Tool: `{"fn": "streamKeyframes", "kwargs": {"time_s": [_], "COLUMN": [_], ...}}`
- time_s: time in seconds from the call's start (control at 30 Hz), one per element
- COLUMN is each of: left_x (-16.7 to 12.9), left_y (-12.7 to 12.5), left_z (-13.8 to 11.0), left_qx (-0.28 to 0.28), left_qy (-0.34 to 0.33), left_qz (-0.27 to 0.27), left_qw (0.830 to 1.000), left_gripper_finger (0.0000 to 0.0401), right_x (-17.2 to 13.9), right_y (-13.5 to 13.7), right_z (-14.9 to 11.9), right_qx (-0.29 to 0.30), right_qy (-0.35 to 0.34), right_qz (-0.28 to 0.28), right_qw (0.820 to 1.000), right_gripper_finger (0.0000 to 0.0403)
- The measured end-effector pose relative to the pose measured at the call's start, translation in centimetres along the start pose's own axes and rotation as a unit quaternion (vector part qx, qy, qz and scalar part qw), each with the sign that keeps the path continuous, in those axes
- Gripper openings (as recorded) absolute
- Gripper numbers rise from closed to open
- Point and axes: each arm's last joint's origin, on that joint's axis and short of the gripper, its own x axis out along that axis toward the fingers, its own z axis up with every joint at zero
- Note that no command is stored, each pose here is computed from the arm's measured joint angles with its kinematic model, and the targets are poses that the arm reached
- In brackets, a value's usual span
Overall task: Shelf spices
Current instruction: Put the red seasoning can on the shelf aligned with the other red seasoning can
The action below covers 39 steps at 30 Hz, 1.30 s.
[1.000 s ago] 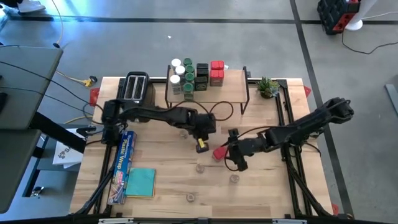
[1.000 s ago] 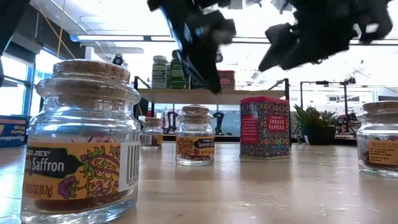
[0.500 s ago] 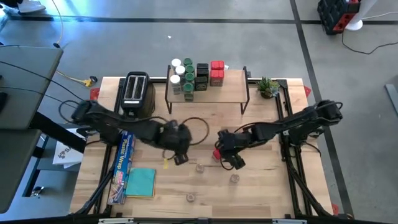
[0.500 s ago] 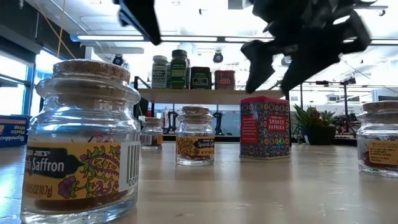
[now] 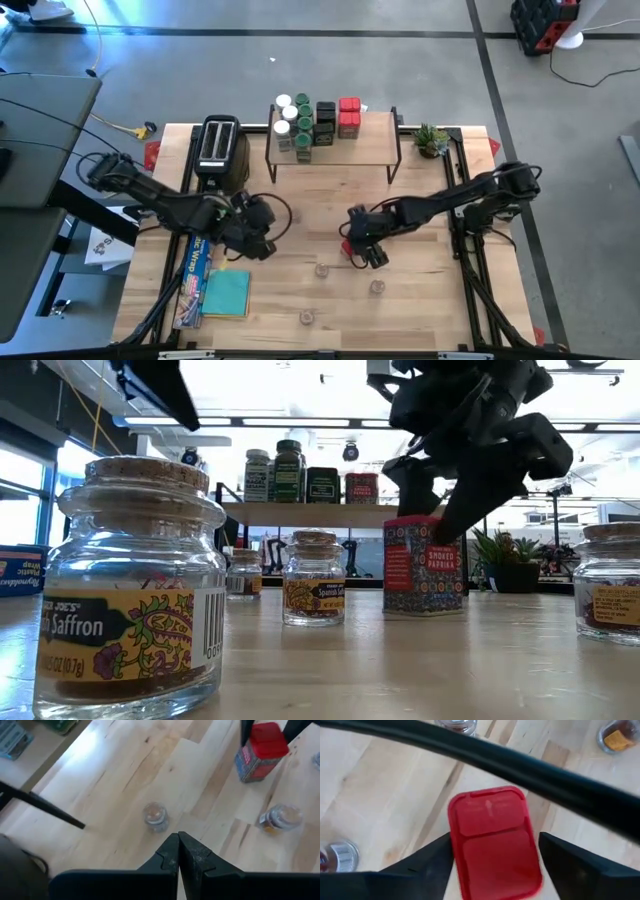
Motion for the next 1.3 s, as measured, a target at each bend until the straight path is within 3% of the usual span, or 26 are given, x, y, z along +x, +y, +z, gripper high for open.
{"fn": "streamKeyframes", "kwargs": {"time_s": [0.17,0.3,0.4,0.6,0.8,1.0,1.2,1.3], "left_x": [-0.1,0.0,-0.3,-0.6,-0.6,-0.6,-0.6,-0.6], "left_y": [0.2,0.1,-0.1,-0.3,-0.3,-0.3,-0.3,-0.4], "left_z": [-1.4,-2.4,-2.6,-2.7,-2.7,-2.7,-2.7,-2.6], "left_qx": [0.002,0.005,0.009,0.016,0.015,0.014,0.009,0.007], "left_qy": [-0.012,-0.013,-0.023,-0.039,-0.044,-0.044,-0.045,-0.045], "left_qz": [0.011,0.015,0.015,0.02,0.023,0.022,0.022,0.02], "left_qw": [1.0,1.0,1.0,0.999,0.999,0.999,0.999,0.999], "left_gripper_finger": [0.0,0.0,0.0,0.0,0.0,0.0,0.0,0.0], "right_x": [0.4,-0.4,-3.4,-10.8,-15.2,-15.0,-14.2,-14.2], "right_y": [0.0,-0.4,-1.8,-7.5,-15.3,-20.1,-21.5,-21.7], "right_z": [0.1,0.8,2.7,4.6,2.8,-0.5,-1.6,-1.5], "right_qx": [0.032,0.072,0.083,0.097,0.12,0.153,0.159,0.156], "right_qy": [-0.002,-0.007,-0.032,0.003,0.01,0.022,0.034,0.029], "right_qz": [-0.001,-0.015,-0.05,-0.156,-0.206,-0.189,-0.191,-0.195], "right_qw": [0.999,0.997,0.995,0.983,0.971,0.97,0.968,0.968], "right_gripper_finger": [0.0205,0.02,0.02,0.02,0.02,0.02,0.0204,0.0241]}}
